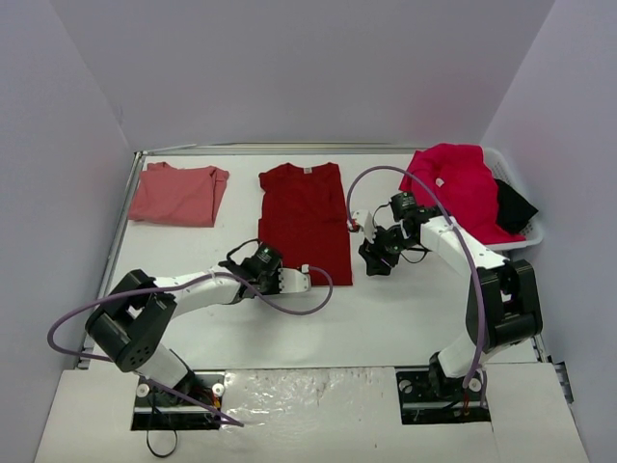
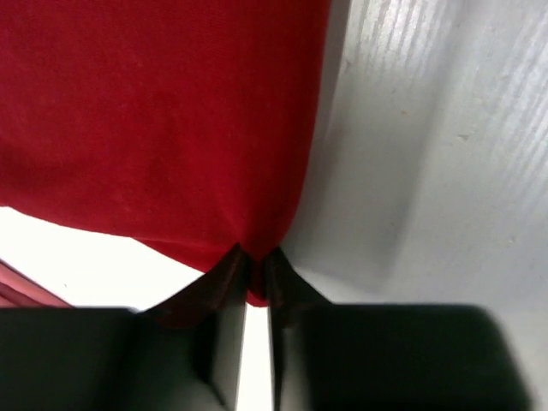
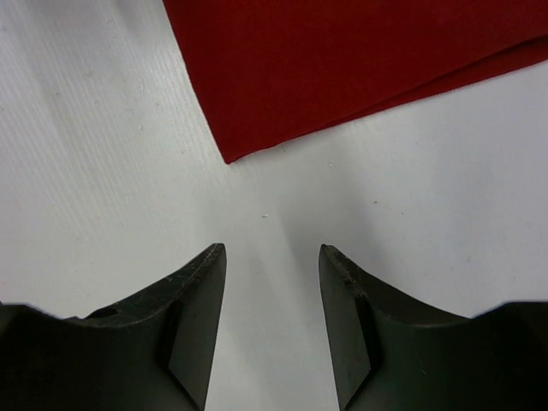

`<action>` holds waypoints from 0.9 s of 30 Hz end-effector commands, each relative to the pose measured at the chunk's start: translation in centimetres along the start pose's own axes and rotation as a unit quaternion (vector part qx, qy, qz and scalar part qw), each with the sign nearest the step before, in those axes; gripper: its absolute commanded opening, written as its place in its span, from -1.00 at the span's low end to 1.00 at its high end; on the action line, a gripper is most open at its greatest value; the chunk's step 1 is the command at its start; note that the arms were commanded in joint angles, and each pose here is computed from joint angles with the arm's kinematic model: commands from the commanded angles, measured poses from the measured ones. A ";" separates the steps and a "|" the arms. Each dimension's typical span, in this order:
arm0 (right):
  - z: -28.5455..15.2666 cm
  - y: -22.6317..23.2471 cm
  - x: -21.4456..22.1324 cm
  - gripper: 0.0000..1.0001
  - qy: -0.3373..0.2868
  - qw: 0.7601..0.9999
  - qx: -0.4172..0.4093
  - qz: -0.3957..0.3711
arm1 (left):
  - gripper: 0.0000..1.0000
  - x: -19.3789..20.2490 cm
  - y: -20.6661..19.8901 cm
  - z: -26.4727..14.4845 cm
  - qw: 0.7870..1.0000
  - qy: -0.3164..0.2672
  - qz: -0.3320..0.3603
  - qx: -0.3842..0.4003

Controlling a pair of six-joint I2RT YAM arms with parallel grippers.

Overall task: Fold and stack the t-shirts
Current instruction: Grab one side of the 2/3 rectangular tshirt with both arms

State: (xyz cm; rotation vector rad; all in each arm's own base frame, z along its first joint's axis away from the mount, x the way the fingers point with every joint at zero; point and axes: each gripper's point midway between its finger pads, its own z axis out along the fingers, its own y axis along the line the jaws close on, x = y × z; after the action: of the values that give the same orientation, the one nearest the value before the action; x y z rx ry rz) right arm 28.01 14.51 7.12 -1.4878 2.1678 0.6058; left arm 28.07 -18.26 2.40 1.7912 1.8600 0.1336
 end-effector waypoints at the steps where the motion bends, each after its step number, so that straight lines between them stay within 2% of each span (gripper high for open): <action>1: -0.1 0.1 -0.3 -0.13 -0.005 1.000 -0.008 0.004 | -0.84 1.5 -1.4 0.4 0.999 0.036 -0.005 0.030; 2: -0.2 0.2 -0.5 -0.13 -0.008 1.000 -0.008 0.000 | -0.91 1.6 -1.5 0.4 0.999 0.040 -0.006 0.034; 5: -0.3 0.6 -0.5 -0.12 -0.013 1.000 -0.013 -0.006 | -0.95 1.6 -1.8 0.0 0.998 0.040 -0.013 0.045; 10: -0.8 1.7 -1.2 -0.10 -0.037 0.998 -0.024 -0.034 | -0.95 1.0 -3.0 -1.4 0.996 0.022 -0.023 0.084; 15: -1.0 2.6 -1.8 -0.10 -0.062 0.995 -0.025 -0.078 | -0.95 -1.1 -3.9 -2.9 0.988 -0.034 -0.050 0.144; 18: -1.2 2.1 -2.9 -0.06 -0.080 0.990 0.020 -0.114 | -0.95 -1.5 -4.0 -3.6 0.981 -0.058 -0.071 0.171; 21: -0.5 2.9 -3.1 -0.02 -0.066 0.986 0.041 -0.145 | -0.95 -1.9 -4.1 -4.3 0.972 -0.078 -0.090 0.201; 27: 2.6 5.3 -2.1 -0.01 -0.030 0.982 0.011 -0.185 | -0.95 -1.8 -3.5 -4.5 0.966 -0.086 -0.108 0.219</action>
State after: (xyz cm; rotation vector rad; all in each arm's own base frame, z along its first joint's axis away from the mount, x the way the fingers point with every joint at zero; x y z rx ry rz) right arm 24.24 19.32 8.18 -1.7301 1.7807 0.5289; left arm 23.76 -18.44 4.01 1.7868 2.0496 -0.4162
